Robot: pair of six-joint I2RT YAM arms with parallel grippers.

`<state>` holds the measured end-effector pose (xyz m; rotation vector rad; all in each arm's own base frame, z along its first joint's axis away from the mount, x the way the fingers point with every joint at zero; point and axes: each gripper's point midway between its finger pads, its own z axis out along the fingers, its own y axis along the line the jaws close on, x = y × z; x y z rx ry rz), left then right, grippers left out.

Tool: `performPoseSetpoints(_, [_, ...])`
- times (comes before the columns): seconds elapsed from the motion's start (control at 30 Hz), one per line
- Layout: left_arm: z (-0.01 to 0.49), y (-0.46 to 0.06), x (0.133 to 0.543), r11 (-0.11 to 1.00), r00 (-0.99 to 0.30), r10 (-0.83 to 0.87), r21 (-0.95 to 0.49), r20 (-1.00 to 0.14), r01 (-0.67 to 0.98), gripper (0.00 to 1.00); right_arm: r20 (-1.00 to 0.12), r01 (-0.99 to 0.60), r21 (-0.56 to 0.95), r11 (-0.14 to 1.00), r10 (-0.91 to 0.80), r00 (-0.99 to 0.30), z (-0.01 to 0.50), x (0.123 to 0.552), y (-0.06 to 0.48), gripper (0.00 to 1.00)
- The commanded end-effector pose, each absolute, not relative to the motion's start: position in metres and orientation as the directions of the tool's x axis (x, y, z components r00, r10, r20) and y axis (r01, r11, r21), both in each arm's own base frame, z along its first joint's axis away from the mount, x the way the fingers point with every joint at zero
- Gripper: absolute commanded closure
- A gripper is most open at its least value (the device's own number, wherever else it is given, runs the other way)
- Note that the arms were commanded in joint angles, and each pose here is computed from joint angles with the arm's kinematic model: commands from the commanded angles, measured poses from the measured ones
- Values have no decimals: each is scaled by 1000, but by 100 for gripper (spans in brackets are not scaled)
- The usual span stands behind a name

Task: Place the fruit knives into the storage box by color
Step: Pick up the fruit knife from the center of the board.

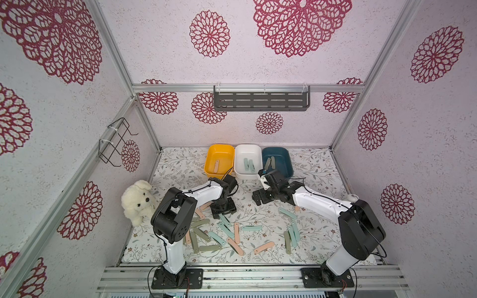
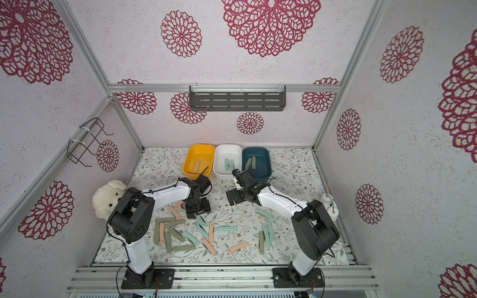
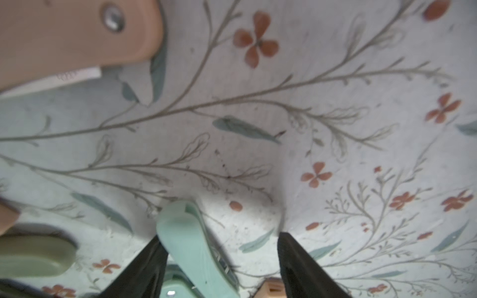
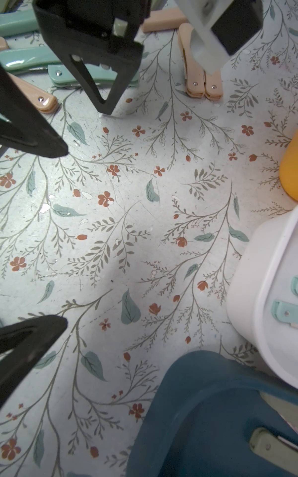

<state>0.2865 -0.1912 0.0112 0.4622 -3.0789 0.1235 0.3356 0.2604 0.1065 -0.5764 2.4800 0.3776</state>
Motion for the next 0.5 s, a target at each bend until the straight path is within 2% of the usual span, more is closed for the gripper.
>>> performPoseSetpoints(0.0, [9,-200,302,964,-969,-247,-95,16,-247,35,-608,-479,131,868,-311,-731,124,346,260,1])
performPoseSetpoints(0.17, [0,-192,304,970,-971,-237,-52,40,-239,45,-604,-469,131,873,-305,-736,123,349,257,1])
performPoseSetpoints(0.47, [18,-178,273,979,-977,-201,-6,68,-202,44,-592,-466,144,873,-301,-747,113,353,258,1])
